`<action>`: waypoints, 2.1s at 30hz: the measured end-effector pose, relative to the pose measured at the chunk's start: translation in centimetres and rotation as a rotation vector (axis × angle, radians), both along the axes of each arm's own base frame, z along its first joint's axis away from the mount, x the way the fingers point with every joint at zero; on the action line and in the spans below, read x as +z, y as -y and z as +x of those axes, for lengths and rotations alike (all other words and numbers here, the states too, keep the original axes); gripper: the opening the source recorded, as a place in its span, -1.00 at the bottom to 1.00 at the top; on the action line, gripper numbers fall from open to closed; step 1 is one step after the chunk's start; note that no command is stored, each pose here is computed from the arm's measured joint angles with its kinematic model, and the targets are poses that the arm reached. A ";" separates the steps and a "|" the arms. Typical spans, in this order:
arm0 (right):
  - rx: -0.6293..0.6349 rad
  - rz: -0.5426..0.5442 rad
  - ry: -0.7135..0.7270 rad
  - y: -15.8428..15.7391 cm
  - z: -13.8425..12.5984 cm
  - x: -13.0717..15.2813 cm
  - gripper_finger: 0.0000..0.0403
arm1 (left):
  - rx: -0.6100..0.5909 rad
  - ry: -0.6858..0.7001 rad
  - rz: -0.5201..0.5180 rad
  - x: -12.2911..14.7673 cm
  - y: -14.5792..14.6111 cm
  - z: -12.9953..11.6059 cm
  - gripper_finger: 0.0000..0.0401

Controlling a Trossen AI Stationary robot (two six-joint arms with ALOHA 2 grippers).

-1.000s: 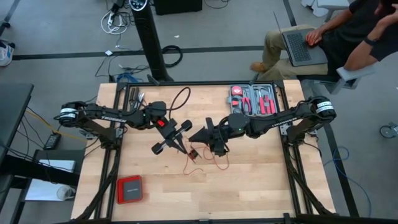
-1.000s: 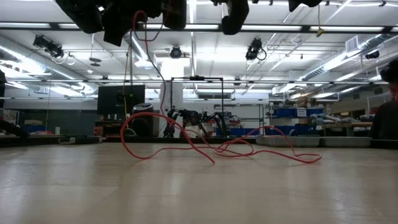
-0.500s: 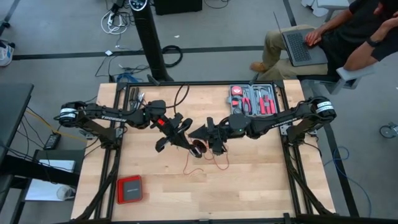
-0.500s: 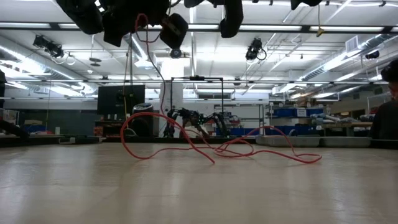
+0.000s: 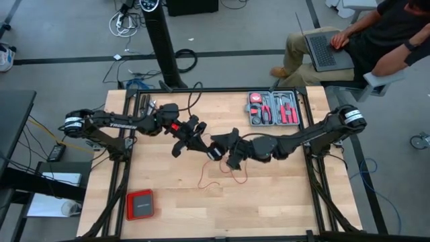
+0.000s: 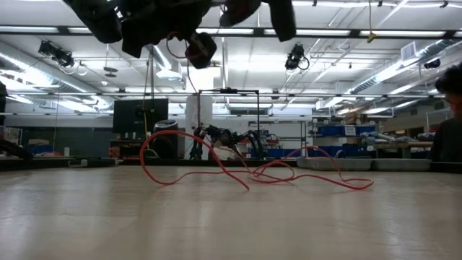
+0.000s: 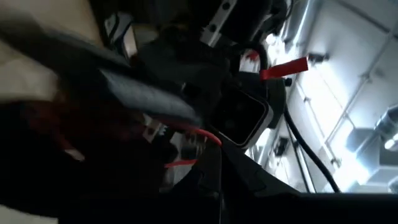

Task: Coil cords
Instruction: Coil the red cable wire onto the black spool

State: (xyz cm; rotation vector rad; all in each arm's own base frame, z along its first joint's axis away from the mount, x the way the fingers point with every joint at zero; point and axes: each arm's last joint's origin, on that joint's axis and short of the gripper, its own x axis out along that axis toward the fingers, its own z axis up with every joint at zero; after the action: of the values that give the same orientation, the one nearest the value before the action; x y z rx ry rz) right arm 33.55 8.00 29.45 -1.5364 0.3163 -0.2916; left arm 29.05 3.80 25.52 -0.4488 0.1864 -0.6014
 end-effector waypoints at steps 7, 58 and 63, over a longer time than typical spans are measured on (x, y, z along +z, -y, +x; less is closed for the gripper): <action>-0.179 -0.016 -0.024 -1.5 -1.1 -0.1 -1.00 | 0.124 -0.048 -0.001 -0.4 -0.5 0.1 -1.00; -0.410 0.783 0.000 -1.6 -3.3 -5.4 -0.74 | 0.312 0.217 0.745 -1.0 1.7 0.8 -1.00; -0.427 0.844 -0.008 -1.7 -4.2 -6.6 -0.72 | 0.272 0.239 0.757 -1.0 2.2 0.8 -1.00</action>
State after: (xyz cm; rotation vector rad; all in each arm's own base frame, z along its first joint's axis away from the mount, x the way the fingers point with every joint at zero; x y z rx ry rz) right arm 29.37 9.68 22.87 -0.6291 0.6759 -0.4170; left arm 29.85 1.64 24.50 0.3275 0.1093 -0.2777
